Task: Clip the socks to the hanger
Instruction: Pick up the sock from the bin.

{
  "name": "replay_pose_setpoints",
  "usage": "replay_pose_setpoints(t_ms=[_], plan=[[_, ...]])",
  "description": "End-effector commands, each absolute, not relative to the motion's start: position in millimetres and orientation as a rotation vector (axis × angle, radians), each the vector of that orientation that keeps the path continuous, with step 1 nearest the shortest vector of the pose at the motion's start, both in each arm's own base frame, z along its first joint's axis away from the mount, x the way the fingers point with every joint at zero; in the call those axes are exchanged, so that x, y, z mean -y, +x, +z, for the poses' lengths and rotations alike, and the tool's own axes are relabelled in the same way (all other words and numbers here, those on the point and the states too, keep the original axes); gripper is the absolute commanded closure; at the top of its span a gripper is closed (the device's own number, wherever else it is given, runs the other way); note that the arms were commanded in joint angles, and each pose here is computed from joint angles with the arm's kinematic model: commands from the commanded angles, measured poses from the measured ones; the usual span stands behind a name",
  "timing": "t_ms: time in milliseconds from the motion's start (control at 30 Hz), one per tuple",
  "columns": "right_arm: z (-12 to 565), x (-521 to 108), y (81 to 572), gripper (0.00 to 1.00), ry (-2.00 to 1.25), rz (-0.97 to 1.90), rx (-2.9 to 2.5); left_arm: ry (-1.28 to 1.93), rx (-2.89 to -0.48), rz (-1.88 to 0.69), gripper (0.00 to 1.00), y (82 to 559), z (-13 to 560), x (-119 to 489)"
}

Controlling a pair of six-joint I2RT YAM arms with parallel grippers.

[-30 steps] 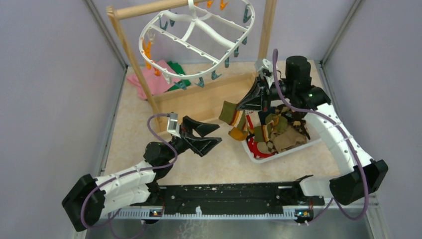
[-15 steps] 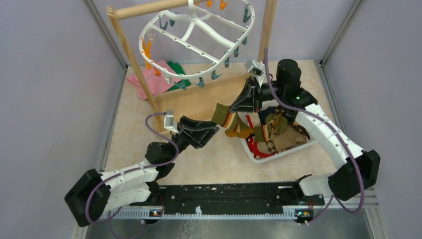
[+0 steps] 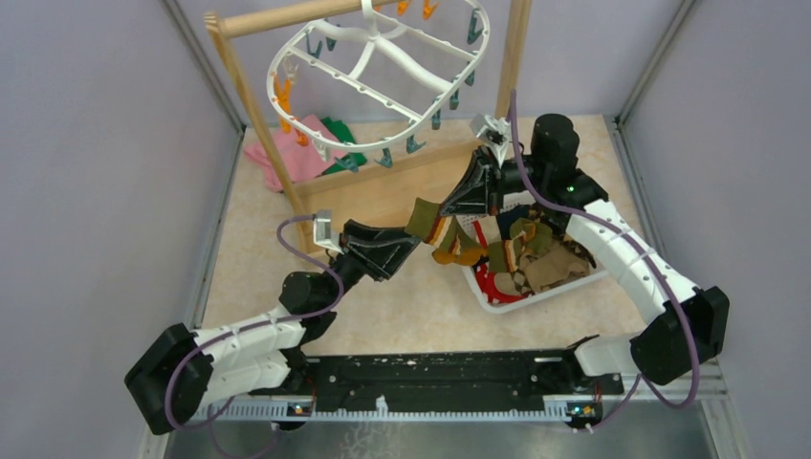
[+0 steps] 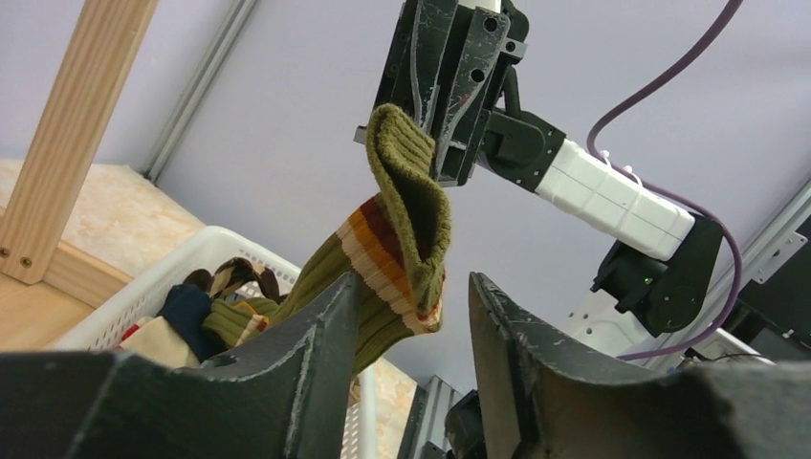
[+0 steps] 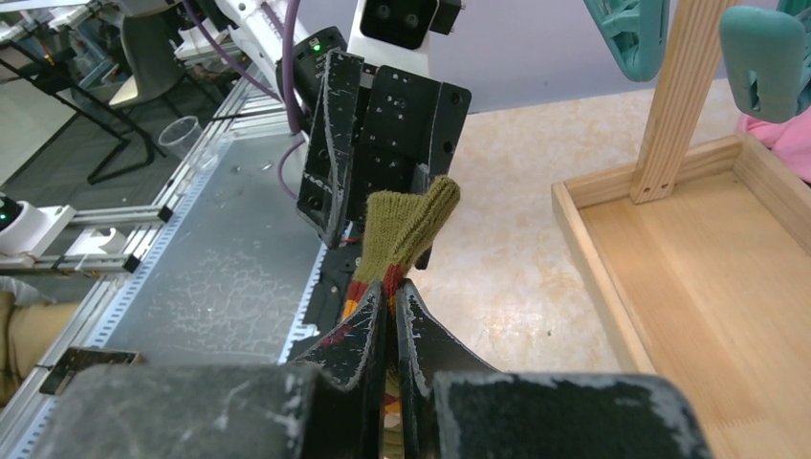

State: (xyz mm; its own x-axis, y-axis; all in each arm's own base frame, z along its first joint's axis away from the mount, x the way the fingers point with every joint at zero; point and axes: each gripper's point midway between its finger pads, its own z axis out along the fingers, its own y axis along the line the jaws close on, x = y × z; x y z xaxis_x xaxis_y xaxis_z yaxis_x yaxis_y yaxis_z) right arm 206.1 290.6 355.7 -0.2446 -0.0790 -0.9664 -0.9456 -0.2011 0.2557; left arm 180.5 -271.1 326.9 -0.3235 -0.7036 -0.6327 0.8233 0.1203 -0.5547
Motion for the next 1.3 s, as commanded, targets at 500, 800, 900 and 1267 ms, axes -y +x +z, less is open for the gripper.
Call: replay_pose_setpoints(t_ms=[500,800,900,1267], plan=[[353.3,-299.5,196.6,1.0,-1.333,1.586,-1.271,0.164,-0.935,-1.591,0.94,172.9,365.8,268.2],[345.5,-277.6,200.4,0.38,-1.441,1.286,-1.243,0.677,-1.182,-1.011,1.0,189.4,311.7,284.1],[340.6,-271.5,198.3,0.33,-1.503,1.187,-1.191,0.876,-1.275,-0.735,1.0,203.7,285.1,277.5],[336.2,-285.0,192.2,0.26,-1.687,1.14,-0.981,1.385,-1.179,-0.189,1.0,183.2,265.3,293.0]])
